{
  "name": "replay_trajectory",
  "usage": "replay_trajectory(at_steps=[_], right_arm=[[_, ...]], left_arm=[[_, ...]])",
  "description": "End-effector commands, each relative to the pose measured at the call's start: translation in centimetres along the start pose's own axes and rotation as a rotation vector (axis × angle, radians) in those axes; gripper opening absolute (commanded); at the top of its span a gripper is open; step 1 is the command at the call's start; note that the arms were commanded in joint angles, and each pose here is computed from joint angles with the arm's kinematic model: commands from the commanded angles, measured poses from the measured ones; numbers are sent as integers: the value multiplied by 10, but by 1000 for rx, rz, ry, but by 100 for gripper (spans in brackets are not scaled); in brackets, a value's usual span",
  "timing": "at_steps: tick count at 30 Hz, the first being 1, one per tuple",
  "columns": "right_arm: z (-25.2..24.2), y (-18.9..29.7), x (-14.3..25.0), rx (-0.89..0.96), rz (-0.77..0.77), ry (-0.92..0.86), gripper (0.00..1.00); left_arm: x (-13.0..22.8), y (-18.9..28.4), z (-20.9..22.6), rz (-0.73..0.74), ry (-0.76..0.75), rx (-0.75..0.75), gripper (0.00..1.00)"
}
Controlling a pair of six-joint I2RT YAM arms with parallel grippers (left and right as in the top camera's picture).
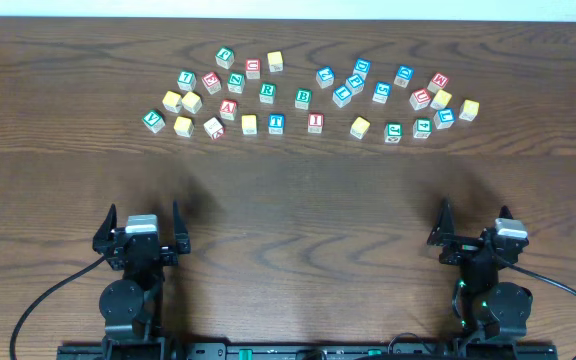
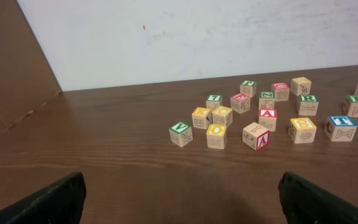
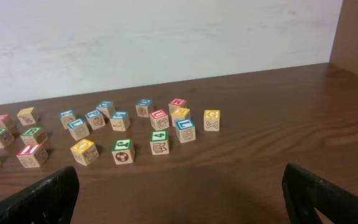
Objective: Spell out ROBOT
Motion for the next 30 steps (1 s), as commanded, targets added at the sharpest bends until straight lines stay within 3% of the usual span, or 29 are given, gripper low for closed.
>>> replay_trajectory(at_steps=[1, 25, 30], right_arm=[[-1, 0, 0, 4, -1, 9, 99], [-1, 0, 0, 4, -1, 9, 99], [-1, 0, 0, 4, -1, 9, 99]], left_arm=[[16, -1, -4, 57, -18, 8, 97], [14, -1, -4, 48, -14, 11, 98], [2, 1, -18, 13, 76, 109, 97]])
Point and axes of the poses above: each gripper's point midway between its finger pads, its own y axis back along the fingers, its own z axis along the line the jaws close on, x = y × z, the point moved 1 cm from there along y, back along the fingers, and after that the axes turned 14 degrees about -y, right-handed, at the moved point
